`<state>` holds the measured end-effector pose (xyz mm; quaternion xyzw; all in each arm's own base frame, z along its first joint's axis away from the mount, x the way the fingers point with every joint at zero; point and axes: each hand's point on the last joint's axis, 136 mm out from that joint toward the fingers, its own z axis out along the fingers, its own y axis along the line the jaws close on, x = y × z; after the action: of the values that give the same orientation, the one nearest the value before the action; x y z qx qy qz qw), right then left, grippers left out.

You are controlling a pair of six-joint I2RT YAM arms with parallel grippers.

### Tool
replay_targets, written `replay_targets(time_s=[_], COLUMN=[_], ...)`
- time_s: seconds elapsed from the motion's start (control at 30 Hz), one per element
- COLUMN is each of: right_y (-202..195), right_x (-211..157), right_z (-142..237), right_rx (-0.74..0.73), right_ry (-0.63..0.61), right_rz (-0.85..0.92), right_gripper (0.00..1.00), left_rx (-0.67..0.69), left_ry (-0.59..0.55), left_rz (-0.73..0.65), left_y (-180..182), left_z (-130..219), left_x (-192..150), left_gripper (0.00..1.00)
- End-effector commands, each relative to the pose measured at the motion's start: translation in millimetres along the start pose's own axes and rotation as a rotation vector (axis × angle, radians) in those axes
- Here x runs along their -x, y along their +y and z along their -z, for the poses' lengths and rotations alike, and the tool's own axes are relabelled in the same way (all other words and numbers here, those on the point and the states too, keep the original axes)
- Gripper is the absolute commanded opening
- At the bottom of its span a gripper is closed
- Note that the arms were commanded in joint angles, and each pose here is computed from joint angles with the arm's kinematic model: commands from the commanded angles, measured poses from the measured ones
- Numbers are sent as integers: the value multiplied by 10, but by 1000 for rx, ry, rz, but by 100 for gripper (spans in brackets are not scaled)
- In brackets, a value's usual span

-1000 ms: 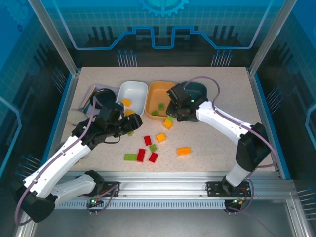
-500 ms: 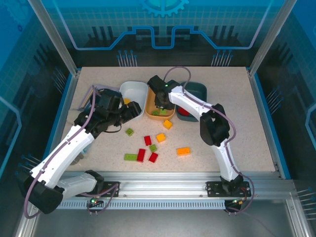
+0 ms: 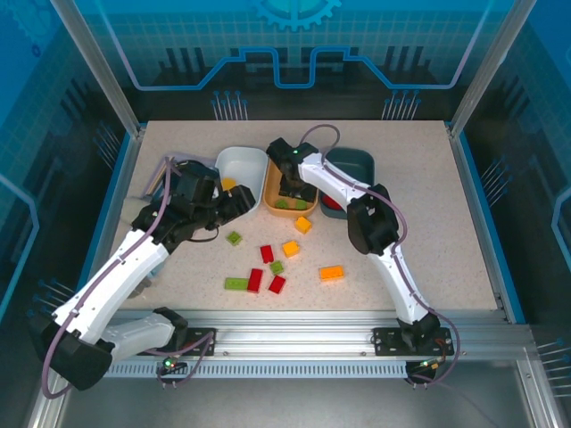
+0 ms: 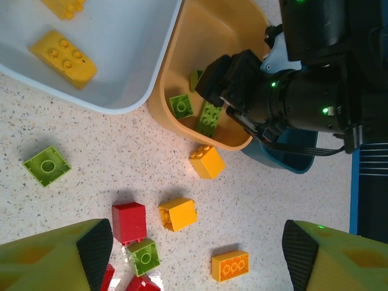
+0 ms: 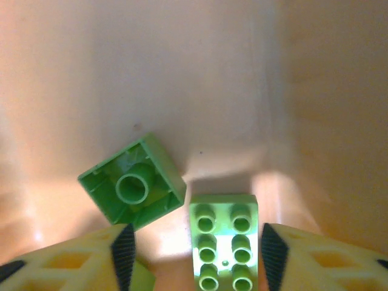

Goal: Sort the legos into containers by color

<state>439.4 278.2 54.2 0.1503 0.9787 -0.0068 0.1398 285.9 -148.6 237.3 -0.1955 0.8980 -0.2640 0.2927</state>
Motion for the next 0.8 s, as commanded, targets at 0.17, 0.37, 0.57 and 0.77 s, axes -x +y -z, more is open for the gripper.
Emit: replay_targets(time_s=[0.17, 0.37, 0.57, 0.77], right_y=[187, 100, -347, -1053], right_x=[321, 339, -237, -1028], right_z=[1054, 1894, 2030, 1653], right_rx=[178, 317, 473, 571], right_ry=[-149, -299, -335, -214], right_rz=[-31, 65, 208, 276], right_gripper=[66, 66, 72, 78], left_rx=[-8, -15, -20, -1], left_ry=[87, 168, 231, 280], left_rz=[-15, -35, -103, -352], left_y=[74, 36, -93, -362], left_z=[-30, -172, -458, -939], left_x=[-197, -337, -542, -885], left_gripper=[78, 77, 75, 75])
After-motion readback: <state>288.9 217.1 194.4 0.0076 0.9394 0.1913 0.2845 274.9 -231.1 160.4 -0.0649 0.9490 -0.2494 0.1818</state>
